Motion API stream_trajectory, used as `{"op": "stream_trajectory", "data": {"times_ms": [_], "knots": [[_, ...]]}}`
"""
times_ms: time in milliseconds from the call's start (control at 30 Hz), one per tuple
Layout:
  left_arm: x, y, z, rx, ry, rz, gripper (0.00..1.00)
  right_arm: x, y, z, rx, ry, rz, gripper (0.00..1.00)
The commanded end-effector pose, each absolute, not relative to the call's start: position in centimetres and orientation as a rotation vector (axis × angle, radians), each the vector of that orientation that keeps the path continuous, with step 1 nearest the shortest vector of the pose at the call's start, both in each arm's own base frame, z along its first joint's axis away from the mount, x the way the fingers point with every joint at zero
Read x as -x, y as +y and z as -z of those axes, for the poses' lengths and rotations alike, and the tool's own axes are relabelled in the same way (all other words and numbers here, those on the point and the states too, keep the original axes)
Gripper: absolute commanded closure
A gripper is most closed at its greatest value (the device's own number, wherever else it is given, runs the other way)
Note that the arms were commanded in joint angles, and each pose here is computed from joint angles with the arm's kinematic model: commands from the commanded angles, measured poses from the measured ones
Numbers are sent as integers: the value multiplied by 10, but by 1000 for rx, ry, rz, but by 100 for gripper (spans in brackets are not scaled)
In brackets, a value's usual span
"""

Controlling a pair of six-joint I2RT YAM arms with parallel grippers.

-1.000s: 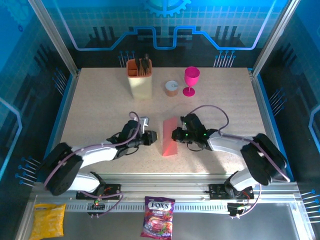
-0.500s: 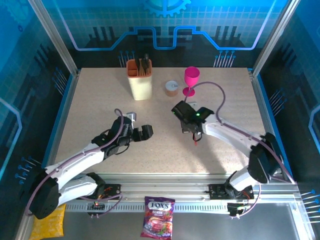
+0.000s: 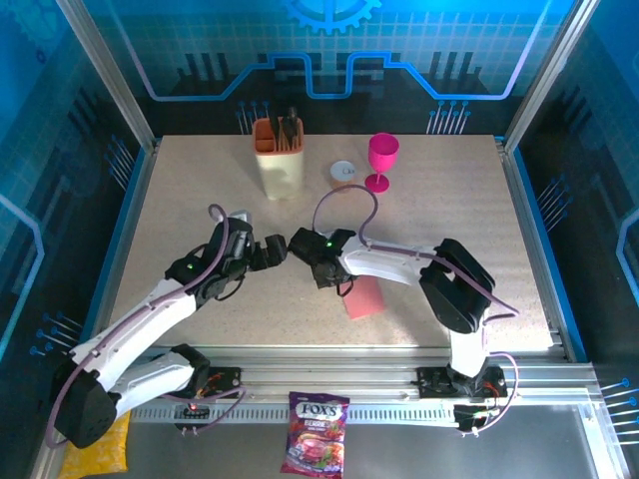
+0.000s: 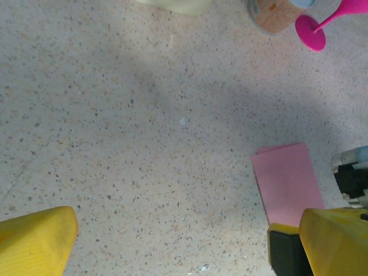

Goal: Fold a paper plane with a square sheet of paper (pick it up from the middle)
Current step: Turn over the paper at the center of the table, then move the paper to the center of the table.

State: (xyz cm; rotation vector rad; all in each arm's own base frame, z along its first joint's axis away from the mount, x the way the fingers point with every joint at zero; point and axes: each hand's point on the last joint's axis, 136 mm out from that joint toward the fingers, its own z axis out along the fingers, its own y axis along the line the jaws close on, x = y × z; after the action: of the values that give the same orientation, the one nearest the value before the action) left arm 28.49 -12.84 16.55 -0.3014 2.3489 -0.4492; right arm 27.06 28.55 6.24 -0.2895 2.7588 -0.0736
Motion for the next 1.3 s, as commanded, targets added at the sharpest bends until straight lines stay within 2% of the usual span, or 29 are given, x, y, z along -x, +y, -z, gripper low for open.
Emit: {"op": "stream_trajectory", "data": {"times_ms": [0, 167, 267, 433, 767, 1100, 1267], "knots": [[-284, -125, -186, 265, 2353, 436, 0, -270, 299, -108, 205, 2693, -292, 45], [-286, -128, -203, 211, 2348, 465, 0, -256, 252, -110, 84, 2643, -526, 50], [-287, -132, -207, 178, 2367, 478, 0, -249, 224, -99, 14, 2627, -579, 60], [-287, -133, -208, 154, 2376, 480, 0, -241, 212, -89, 8, 2597, -675, 74], [-282, -157, -207, 103, 2427, 633, 0, -232, 181, -42, -83, 2683, -612, 89], [-290, -182, -191, 155, 2472, 793, 0, -224, 196, -13, -367, 2810, -711, 99], [-294, -188, -186, 195, 2492, 831, 0, -235, 242, -21, -424, 2773, -867, 100]]}}
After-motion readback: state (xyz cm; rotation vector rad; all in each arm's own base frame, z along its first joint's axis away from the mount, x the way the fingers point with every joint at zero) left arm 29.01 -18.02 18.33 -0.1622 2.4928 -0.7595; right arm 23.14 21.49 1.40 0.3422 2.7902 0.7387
